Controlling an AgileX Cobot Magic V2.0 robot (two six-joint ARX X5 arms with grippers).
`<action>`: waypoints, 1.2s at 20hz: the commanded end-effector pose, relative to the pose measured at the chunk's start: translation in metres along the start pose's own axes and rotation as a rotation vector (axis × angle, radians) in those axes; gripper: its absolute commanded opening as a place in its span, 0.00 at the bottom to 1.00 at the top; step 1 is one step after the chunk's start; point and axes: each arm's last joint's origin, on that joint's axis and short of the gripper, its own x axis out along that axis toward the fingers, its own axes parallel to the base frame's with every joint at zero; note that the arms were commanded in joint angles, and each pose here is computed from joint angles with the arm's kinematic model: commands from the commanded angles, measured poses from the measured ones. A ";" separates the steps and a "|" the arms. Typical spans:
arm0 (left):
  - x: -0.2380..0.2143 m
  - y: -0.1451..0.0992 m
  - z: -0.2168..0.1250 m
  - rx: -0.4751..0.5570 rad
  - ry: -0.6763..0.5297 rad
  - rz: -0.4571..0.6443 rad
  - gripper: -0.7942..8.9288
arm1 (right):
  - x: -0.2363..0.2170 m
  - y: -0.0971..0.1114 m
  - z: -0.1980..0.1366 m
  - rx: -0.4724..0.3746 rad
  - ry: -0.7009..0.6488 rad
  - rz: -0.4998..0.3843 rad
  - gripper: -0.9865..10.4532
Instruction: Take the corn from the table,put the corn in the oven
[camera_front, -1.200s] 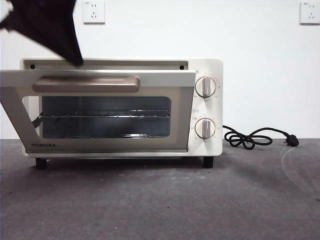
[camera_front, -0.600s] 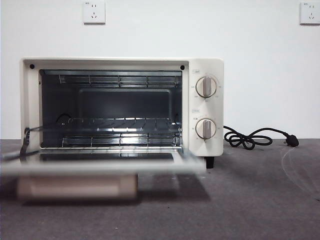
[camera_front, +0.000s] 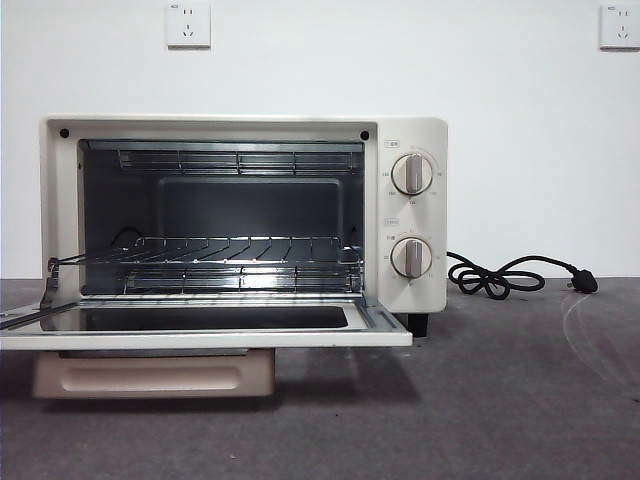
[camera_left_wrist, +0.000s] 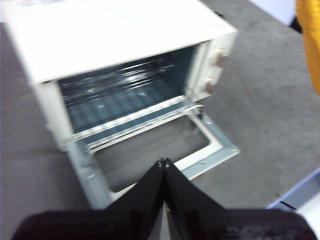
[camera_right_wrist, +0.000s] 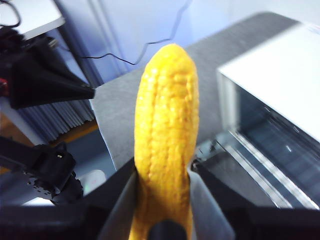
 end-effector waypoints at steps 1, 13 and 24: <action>-0.009 0.004 -0.007 -0.021 -0.023 0.035 0.08 | 0.026 0.007 -0.002 -0.102 0.017 -0.004 0.08; -0.060 0.015 -0.021 -0.071 -0.180 0.043 0.08 | 0.143 0.000 -0.045 -0.463 0.219 -0.216 0.08; -0.093 0.022 -0.020 -0.080 -0.207 0.150 0.08 | 0.202 -0.020 -0.077 -0.738 0.311 -0.439 0.08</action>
